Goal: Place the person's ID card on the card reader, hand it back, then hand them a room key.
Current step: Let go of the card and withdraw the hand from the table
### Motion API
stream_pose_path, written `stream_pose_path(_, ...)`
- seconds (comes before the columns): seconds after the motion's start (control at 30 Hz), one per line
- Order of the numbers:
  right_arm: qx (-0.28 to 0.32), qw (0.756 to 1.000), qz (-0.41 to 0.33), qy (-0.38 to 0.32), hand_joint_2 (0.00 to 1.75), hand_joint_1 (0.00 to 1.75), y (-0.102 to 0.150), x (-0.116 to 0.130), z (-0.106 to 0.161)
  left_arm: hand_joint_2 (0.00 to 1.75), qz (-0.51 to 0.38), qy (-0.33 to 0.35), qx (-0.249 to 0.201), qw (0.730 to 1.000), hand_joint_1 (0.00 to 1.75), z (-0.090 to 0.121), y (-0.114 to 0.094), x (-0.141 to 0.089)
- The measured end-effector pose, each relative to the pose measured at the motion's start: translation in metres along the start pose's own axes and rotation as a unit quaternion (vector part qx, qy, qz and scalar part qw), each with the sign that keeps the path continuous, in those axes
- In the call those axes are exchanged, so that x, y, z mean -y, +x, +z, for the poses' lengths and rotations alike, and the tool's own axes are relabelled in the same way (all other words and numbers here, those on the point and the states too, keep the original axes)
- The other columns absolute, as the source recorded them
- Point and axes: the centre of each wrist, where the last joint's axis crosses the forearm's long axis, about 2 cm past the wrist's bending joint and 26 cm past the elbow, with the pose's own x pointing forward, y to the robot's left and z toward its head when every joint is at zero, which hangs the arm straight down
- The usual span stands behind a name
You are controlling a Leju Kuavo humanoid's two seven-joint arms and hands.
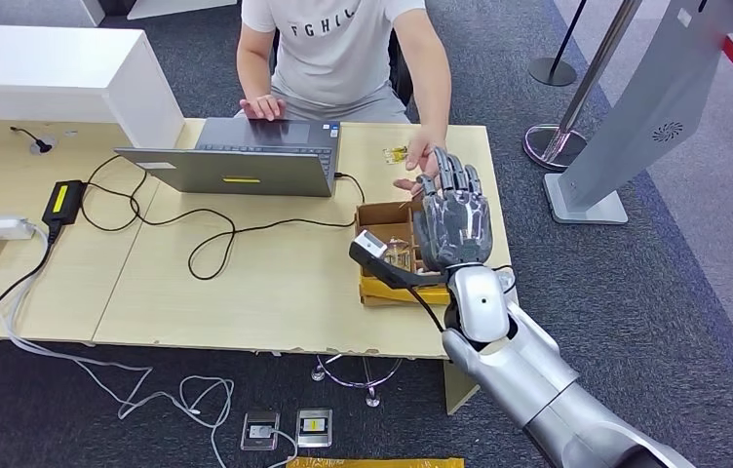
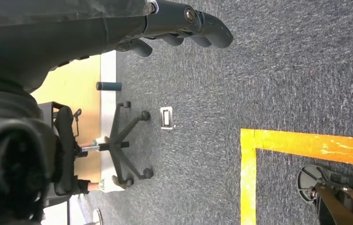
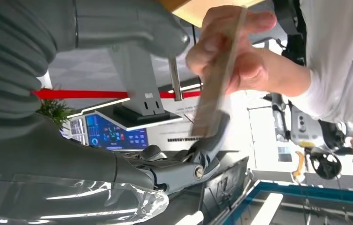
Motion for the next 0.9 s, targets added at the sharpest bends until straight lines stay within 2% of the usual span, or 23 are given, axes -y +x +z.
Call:
stream_pose_path(0.1, 0.016, 1.0, 0.008, -0.019, 0.0, 0.0, 0.0, 0.0, 0.001, 0.0, 0.0, -0.001, -0.002, 1.0, 0.0, 0.0, 0.0, 0.0)
stream_pose_path(0.43, 0.03, 0.999, 0.002, -0.019, 0.0, 0.0, 0.004, 0.0, 0.001, 0.0, 0.0, -0.002, -0.003, 1.0, 0.0, 0.0, 0.0, 0.0)
stream_pose_path(0.6, 0.006, 0.997, -0.071, -0.016, 0.0, 0.0, -0.005, 0.003, -0.003, 0.0, 0.001, -0.006, -0.007, 1.0, 0.0, 0.0, 0.0, 0.0)
stream_pose_path(0.77, -0.049, 0.989, -0.138, -0.031, 0.0, 0.0, -0.032, 0.013, -0.015, 0.0, -0.001, -0.019, -0.016, 1.0, 0.0, 0.0, -0.001, 0.001)
stream_pose_path(0.9, -0.139, 0.97, -0.195, -0.03, 0.0, 0.0, -0.075, 0.026, -0.028, 0.0, -0.002, -0.02, -0.019, 1.0, 0.0, 0.0, -0.002, 0.001)
